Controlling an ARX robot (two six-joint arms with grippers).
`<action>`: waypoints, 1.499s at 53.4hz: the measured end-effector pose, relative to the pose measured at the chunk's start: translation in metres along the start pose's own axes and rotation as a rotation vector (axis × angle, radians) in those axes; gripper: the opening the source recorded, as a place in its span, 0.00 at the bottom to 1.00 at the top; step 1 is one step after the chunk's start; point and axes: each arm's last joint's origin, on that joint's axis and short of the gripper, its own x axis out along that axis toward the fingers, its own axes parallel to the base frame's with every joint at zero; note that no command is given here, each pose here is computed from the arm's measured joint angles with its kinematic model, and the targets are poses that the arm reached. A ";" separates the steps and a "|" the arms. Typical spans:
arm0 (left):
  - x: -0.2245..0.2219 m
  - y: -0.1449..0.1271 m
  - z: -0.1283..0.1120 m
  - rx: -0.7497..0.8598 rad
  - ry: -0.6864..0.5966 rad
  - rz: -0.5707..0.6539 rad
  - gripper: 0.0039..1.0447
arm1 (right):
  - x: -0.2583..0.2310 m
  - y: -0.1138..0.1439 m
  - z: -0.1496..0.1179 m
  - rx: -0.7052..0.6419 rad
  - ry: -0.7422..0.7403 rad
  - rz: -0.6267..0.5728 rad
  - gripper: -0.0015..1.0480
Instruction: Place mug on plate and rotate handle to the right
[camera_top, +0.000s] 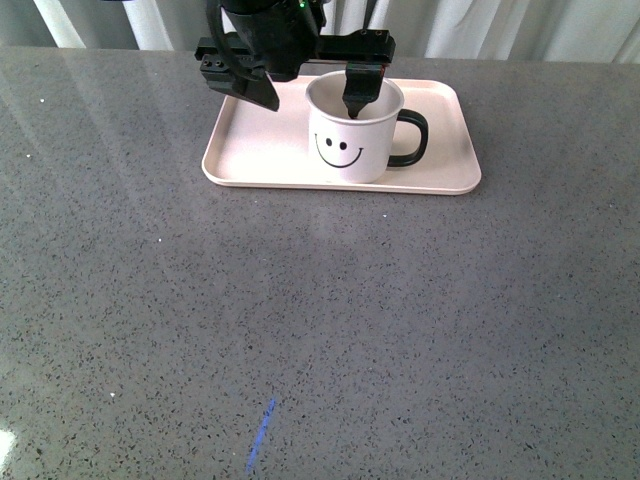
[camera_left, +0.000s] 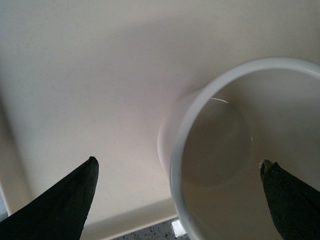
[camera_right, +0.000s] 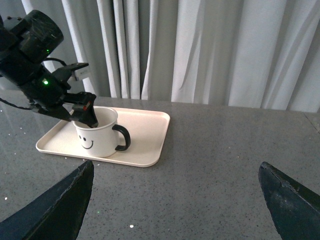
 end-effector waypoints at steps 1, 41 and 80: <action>-0.003 0.001 -0.001 -0.003 -0.006 -0.002 0.91 | 0.000 0.000 0.000 0.000 0.000 0.000 0.91; -0.197 0.057 -0.147 -0.069 -1.042 0.418 0.30 | 0.000 0.000 0.000 0.000 0.000 -0.001 0.91; -0.225 0.072 -0.266 -0.057 -0.995 0.415 0.01 | 0.000 0.000 0.000 0.000 0.000 -0.001 0.91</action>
